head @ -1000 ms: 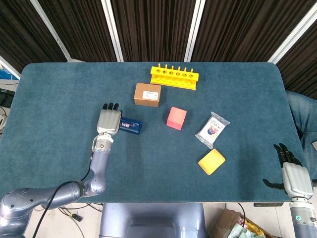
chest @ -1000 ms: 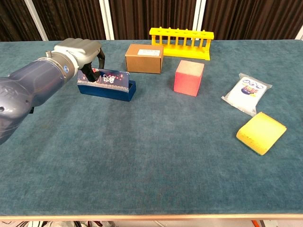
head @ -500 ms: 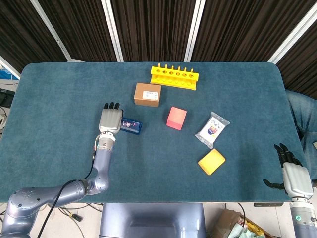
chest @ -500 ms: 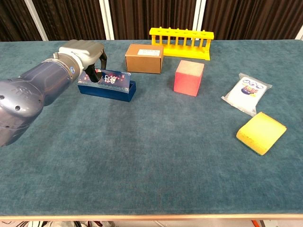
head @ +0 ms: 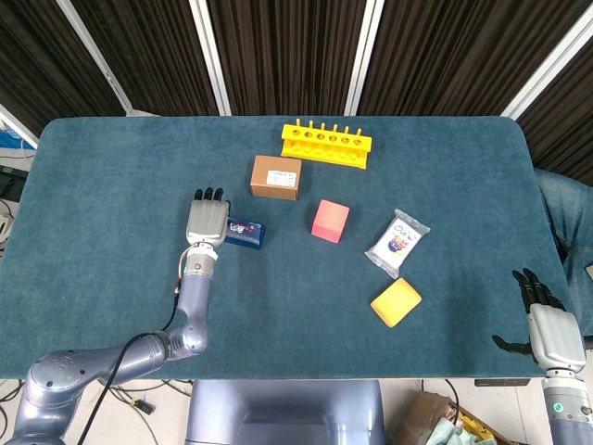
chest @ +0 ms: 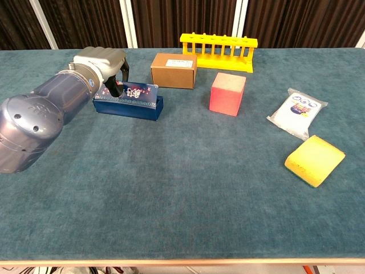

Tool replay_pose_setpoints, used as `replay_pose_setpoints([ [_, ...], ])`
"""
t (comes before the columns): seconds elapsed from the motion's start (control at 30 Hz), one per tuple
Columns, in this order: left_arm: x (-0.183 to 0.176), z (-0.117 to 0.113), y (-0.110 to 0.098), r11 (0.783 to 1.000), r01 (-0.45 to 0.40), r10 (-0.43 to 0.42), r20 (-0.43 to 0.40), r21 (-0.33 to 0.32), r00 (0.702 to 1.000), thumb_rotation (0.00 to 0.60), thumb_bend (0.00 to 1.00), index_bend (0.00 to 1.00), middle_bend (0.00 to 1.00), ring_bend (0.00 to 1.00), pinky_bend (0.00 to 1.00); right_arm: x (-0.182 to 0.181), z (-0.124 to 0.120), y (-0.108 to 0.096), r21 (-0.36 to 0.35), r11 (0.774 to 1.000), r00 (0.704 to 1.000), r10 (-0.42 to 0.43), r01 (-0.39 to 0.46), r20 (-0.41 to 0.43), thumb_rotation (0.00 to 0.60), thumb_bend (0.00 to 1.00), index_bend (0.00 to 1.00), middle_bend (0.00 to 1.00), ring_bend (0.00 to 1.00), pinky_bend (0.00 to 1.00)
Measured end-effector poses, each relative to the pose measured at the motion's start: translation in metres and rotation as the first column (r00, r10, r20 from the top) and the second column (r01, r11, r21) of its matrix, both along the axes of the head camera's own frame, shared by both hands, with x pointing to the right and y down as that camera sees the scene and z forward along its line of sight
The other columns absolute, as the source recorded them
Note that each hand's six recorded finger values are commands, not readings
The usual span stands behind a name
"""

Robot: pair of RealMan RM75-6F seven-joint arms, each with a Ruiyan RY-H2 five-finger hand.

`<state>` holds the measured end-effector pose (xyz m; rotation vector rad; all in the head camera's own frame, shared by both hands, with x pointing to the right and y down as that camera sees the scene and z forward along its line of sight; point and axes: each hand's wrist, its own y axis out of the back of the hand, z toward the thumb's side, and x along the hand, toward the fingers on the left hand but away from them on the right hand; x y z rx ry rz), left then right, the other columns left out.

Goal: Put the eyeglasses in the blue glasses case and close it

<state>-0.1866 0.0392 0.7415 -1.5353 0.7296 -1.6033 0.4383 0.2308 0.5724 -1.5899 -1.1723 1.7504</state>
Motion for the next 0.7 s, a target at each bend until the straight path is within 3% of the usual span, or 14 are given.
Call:
replay_pose_setpoints([
  [0.33,0.0001,0.0059,-0.0018,1.0,0.001,-0.001,0.025,-0.002,1.0,0.6,0.49,0.53,0.19,0.12,0.16,0.0003,0.0002,0.0004,-0.003,1.0,1.0,0.002,-0.002,0.0,0.6,0.17,0.01,0.0,0.13,0.22],
  [0.53,0.0006,0.0049,-0.0045,1.0,-0.002,0.001,0.034,0.016,0.999,0.6,0.49,0.42,0.18,0.12,0.16,-0.0003,0.0002,0.0,-0.006,1.0,1.0,0.002,-0.002,0.001,0.6,0.17,0.01,0.0,0.13,0.22],
  [0.6,-0.0001,0.0049,-0.0053,1.0,0.0,-0.001,0.039,0.021,0.999,0.6,0.49,0.35,0.18,0.12,0.16,-0.0004,0.0001,0.0,-0.006,1.0,1.0,0.003,-0.003,0.002,0.6,0.17,0.01,0.0,0.13,0.22],
  [0.7,-0.0016,0.0058,-0.0061,1.0,0.0,-0.002,0.051,0.021,0.999,0.6,0.48,0.14,0.15,0.12,0.16,-0.0001,0.0,0.0,-0.006,1.0,1.0,0.004,-0.004,0.003,0.6,0.17,0.01,0.0,0.13,0.22],
])
